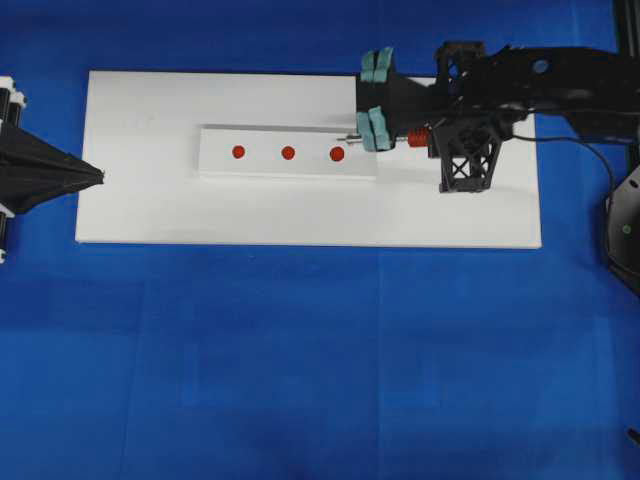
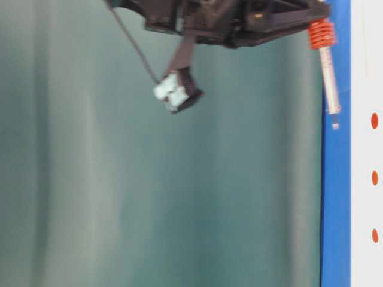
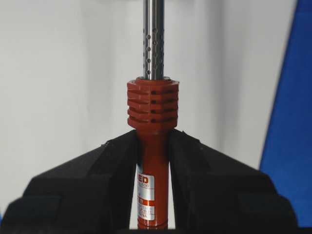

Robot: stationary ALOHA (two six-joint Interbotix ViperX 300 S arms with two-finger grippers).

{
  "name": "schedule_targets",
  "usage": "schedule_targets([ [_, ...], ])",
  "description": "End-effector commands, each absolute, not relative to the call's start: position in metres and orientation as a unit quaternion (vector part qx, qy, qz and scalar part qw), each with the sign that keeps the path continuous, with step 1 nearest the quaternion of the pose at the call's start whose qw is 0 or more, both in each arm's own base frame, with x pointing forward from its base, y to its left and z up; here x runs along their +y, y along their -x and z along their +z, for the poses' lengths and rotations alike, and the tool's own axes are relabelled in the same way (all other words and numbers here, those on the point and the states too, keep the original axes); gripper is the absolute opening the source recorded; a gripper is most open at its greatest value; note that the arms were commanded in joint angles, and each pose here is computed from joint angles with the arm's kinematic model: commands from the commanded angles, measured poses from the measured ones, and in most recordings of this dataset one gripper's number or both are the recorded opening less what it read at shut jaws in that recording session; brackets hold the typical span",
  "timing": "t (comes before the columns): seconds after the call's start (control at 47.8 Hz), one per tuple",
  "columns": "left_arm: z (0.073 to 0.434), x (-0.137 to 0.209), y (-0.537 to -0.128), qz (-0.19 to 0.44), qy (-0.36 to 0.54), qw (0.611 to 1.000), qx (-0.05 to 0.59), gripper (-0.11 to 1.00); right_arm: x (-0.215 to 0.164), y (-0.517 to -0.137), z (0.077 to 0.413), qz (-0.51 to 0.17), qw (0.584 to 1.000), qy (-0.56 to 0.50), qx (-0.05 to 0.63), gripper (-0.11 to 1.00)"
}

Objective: Touch the tip of the soldering iron to the mark.
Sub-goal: 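Lift the iron and carry it back toward the front of the table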

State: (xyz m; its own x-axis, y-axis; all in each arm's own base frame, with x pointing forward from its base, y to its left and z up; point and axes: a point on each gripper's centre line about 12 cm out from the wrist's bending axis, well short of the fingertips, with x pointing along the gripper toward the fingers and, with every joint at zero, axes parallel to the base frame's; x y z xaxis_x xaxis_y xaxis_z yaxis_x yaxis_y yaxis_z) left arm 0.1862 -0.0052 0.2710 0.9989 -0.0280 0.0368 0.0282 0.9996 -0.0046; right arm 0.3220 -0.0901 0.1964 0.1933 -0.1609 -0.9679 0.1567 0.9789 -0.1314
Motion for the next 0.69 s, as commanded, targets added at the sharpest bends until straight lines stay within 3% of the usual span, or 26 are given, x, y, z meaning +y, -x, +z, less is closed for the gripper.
schedule_targets([
  [0.0, 0.277, -0.005, -0.187, -0.013, 0.002, 0.999, -0.029, 0.0, -0.093, -0.321, 0.228, -0.113, 0.793, 0.009, 0.599, 0.06],
  [0.335, 0.277, -0.005, -0.187, -0.014, 0.002, 0.999, -0.03, 0.0, -0.097, -0.312, 0.268, -0.135, 0.792, 0.027, 0.595, 0.06],
  [0.67, 0.278, -0.005, -0.187, -0.013, 0.002, 0.999, -0.031, 0.0, -0.097, -0.311, 0.269, -0.138, 0.792, 0.029, 0.594, 0.06],
])
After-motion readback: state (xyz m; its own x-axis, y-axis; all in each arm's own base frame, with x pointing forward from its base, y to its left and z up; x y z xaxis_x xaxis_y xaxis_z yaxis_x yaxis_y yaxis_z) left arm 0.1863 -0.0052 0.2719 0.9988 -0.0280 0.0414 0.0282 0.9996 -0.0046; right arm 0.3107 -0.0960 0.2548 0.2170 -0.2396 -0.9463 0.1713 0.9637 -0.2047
